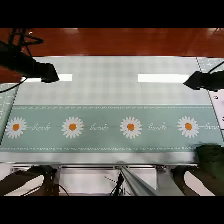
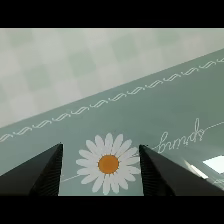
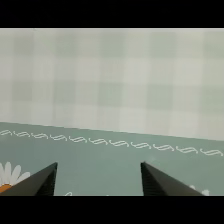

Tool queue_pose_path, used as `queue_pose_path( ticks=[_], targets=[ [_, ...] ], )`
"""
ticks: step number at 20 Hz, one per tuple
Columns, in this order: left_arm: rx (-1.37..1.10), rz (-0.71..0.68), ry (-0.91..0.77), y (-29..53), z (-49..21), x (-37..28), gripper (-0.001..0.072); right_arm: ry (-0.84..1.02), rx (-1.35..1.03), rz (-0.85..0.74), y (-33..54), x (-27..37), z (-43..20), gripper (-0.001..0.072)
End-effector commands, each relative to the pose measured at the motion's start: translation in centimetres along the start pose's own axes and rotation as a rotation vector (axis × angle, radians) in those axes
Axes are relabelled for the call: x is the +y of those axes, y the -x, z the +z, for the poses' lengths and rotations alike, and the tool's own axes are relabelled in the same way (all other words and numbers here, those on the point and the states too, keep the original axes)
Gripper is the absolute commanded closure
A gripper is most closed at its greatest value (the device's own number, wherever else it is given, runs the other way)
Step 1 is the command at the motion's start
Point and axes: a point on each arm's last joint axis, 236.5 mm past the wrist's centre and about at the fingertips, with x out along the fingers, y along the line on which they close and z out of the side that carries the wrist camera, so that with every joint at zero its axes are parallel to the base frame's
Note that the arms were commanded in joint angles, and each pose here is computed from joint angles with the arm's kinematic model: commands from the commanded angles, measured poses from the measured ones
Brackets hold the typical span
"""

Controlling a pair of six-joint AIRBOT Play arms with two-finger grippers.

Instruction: Fold the shirts.

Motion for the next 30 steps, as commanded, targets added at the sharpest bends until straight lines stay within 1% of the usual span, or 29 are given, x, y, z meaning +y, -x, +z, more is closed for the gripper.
queue_pose_path(
  ticks=[1, 3, 6, 8, 11, 13, 30],
  targets=[
    [0.022, 0.047, 0.070, -2.1, -0.6, -0.7, 0.0154, 0.070, 0.038, -0.060, -1.3, 1.1, -0.5, 0.0097],
    [-0.003, -0.010, 0.042, -4.1, -0.2, -3.3, 0.0154, 0.073, 0.073, -0.077, -1.2, 0.7, -1.3, 0.0097],
    [-0.051, -0.036, -0.002, -5.6, 0.5, -6.2, 0.0154, 0.077, 0.082, -0.090, -1.2, 0.4, -1.5, 0.0097],
    [-0.110, -0.033, -0.032, -5.3, 1.5, -7.1, 0.0154, 0.079, 0.081, -0.090, -1.2, 0.4, -1.5, 0.0097],
    [-0.147, 0.023, 0.033, -4.5, 1.2, -6.0, 0.0155, 0.078, 0.081, -0.089, -1.2, 0.4, -1.5, 0.0098],
    [-0.179, 0.033, 0.039, -4.8, 0.7, -5.4, 0.0155, 0.078, 0.081, -0.088, -1.2, 0.4, -1.4, 0.0098],
    [-0.157, 0.037, 0.042, -5.4, 0.0, -5.2, 0.0155, 0.079, 0.060, -0.090, -1.2, 0.4, -0.9, 0.0098]
  ],
)
